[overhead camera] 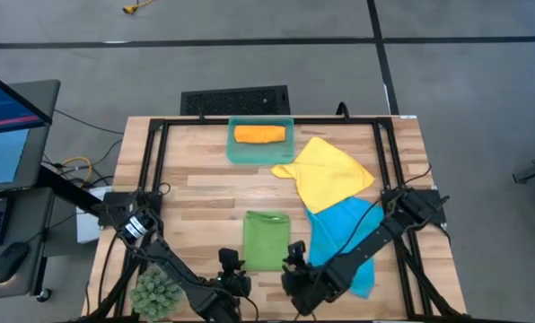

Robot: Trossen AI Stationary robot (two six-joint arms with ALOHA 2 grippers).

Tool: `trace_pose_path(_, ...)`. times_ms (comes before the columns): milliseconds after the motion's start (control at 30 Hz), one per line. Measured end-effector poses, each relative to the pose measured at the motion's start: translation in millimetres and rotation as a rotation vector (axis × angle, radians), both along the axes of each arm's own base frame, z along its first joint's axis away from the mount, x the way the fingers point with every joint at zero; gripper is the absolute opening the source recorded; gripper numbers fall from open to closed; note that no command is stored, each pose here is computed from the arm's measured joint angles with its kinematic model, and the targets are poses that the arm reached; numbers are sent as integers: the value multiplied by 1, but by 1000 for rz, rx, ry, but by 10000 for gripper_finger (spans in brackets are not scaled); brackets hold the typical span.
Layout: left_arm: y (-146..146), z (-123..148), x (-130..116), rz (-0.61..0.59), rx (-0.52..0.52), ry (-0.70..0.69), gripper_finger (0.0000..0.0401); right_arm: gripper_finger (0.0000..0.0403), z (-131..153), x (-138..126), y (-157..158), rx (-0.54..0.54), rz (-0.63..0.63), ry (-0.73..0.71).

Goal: Roll microfiber towels into tight, uniform cylinder then place into a basket
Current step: Fold the green towel

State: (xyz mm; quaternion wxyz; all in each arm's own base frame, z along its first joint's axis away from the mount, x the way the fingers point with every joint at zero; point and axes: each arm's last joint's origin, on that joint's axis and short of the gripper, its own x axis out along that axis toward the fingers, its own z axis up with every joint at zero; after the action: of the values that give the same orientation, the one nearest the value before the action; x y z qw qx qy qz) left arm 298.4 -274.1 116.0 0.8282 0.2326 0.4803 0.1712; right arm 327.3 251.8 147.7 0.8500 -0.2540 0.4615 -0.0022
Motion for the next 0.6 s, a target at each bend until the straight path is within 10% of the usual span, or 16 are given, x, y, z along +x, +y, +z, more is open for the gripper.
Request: trace_pose_path(600, 12, -8, 4, 8, 11, -1, 165, 240, -11, 22, -24, 129, -21, 98)
